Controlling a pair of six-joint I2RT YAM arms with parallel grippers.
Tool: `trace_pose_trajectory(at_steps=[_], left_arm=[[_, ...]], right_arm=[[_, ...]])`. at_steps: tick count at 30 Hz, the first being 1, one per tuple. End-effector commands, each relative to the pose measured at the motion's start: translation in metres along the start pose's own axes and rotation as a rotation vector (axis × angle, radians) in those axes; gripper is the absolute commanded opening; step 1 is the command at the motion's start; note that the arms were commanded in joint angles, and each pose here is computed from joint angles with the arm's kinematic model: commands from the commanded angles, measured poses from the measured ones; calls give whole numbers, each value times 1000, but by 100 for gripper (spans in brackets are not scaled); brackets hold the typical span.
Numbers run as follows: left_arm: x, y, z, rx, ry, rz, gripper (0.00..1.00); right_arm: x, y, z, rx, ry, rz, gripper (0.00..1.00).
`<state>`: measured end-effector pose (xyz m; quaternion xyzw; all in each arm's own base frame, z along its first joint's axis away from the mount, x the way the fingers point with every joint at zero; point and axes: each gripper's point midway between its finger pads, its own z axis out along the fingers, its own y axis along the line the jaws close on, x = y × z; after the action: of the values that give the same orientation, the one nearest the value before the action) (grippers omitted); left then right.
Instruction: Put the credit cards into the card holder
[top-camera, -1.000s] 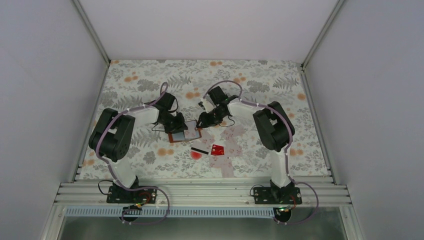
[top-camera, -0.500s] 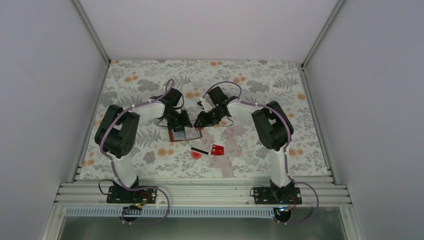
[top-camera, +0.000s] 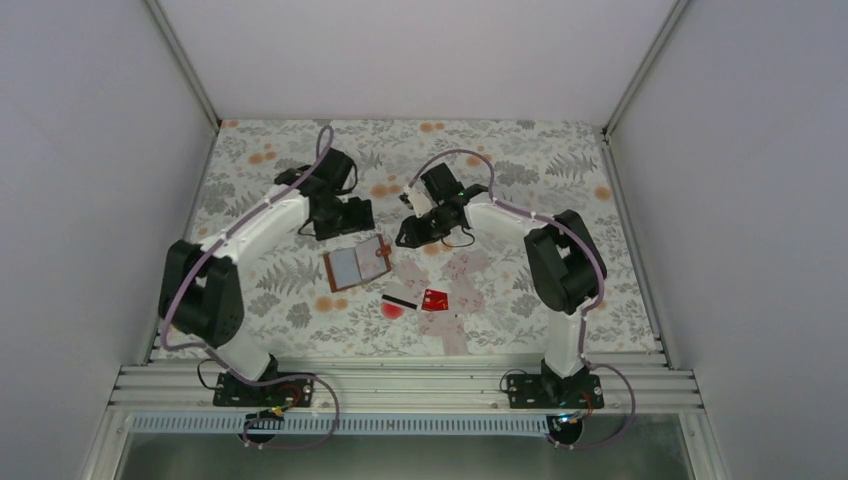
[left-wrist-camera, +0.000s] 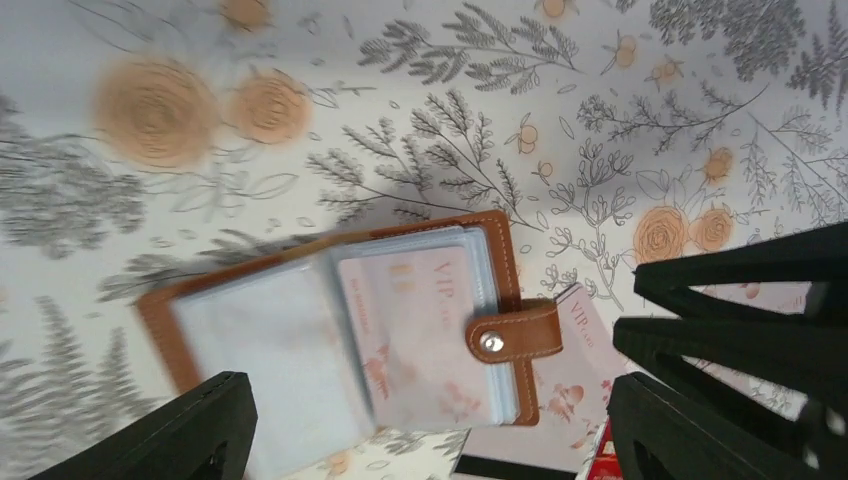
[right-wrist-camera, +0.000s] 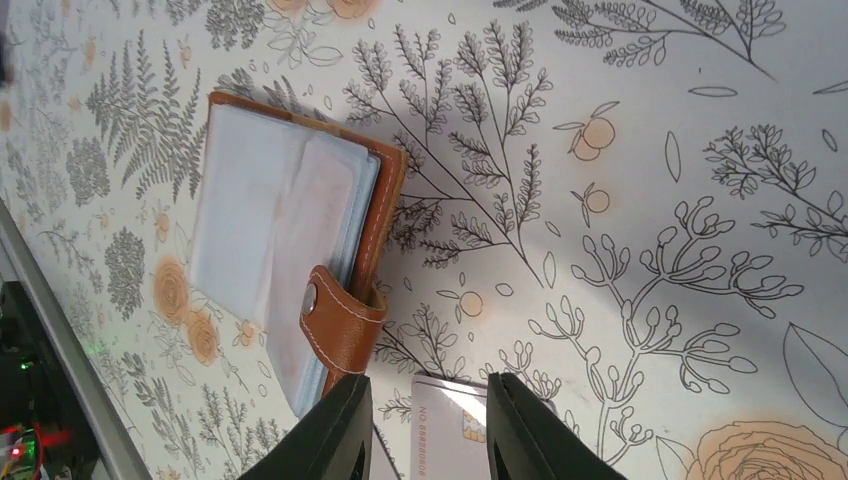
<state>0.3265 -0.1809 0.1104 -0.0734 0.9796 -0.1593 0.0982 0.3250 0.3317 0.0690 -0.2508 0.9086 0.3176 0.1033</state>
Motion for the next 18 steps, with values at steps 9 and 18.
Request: trace_pose_trajectory(at_steps=[9, 18], left_arm=[[54, 97, 0, -55, 13, 6, 56], [73, 124, 28, -122, 83, -50, 36]], right_arm=[[-4, 40, -13, -125, -9, -69, 42], [5, 37, 9, -94, 55, -86, 49]])
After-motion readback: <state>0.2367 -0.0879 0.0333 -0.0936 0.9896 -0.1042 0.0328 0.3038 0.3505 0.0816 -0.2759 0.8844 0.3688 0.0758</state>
